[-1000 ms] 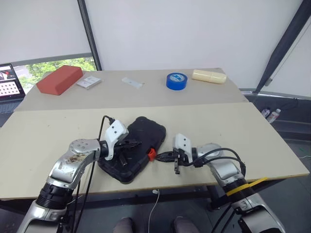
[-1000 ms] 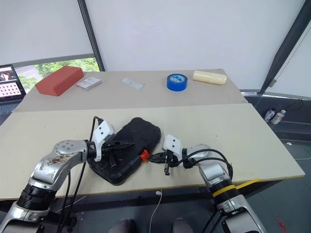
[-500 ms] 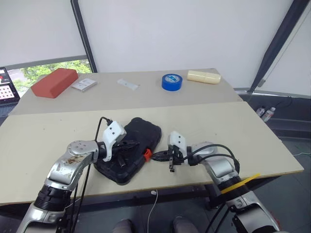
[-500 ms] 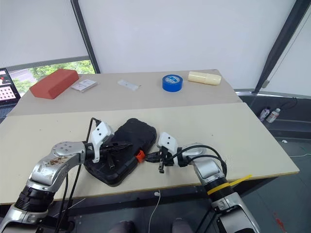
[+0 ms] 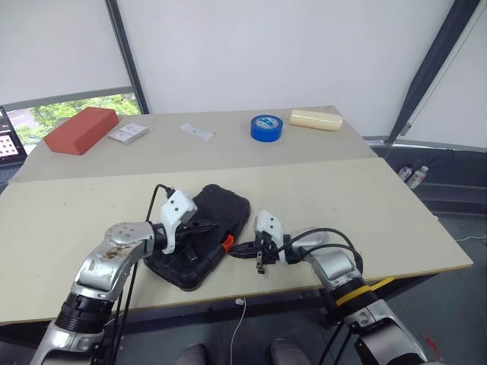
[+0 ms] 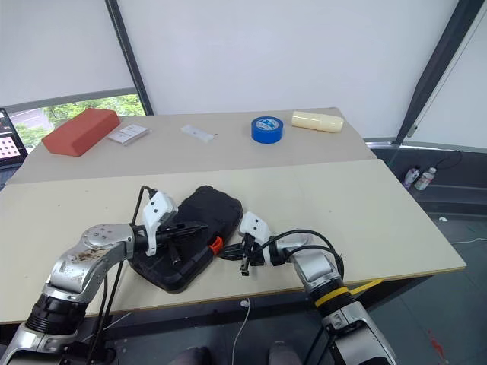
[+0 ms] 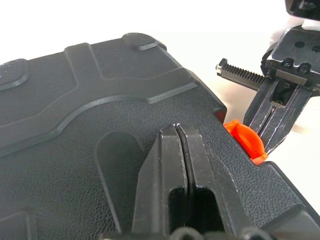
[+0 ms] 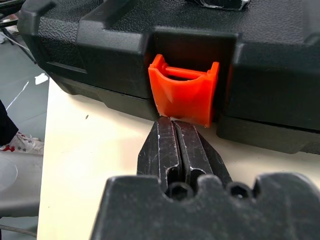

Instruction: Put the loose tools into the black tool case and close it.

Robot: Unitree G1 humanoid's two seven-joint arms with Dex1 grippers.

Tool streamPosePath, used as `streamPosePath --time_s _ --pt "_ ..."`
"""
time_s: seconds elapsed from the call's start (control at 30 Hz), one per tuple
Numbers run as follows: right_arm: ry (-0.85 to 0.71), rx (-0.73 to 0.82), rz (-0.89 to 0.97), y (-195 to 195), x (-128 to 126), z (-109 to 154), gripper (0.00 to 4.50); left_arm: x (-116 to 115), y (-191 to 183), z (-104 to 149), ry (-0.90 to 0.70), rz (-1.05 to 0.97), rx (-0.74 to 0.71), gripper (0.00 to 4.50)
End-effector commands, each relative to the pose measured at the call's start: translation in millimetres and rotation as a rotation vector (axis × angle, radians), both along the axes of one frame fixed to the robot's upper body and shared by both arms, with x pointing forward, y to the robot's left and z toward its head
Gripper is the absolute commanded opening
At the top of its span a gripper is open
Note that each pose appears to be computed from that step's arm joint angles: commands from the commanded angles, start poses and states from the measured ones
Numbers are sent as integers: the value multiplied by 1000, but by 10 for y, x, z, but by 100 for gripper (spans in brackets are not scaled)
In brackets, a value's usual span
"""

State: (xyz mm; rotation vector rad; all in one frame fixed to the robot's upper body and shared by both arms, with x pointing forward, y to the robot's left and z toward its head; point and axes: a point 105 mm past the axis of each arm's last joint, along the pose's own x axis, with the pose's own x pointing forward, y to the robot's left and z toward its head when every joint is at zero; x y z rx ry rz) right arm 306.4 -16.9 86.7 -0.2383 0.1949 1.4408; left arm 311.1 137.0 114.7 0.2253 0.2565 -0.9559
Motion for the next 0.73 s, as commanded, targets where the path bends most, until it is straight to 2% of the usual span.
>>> streamPosePath --time_s 0.03,0.07,0.17,0.23,0.37,0.47,0.53,0.6,0.73 --pt "-129 99 44 -130 -58 343 0 -144 174 -321 104 57 -55 7" --pt "-142 99 31 -194 -49 353 0 -153 197 -219 38 45 -77 32" --pt "-194 93 24 -502 -57 405 75 -331 413 110 -119 8 -164 101" --pt "-257 64 -10 -732 -6 423 162 -446 677 283 -220 48 -156 185" --pt "-383 30 -81 -1097 118 482 281 -649 1223 320 -260 235 -52 307" --pt "-458 -20 -112 -1332 187 479 392 -858 1593 203 -253 380 82 416" --pt "-461 -41 -125 -1440 218 462 447 -1028 1783 60 -180 453 135 450" --pt "-463 -49 -135 -1506 247 459 447 -1153 1881 -37 -126 485 173 450" --pt "-510 -72 -114 -1529 264 457 447 -1217 1930 -49 -157 522 167 450"
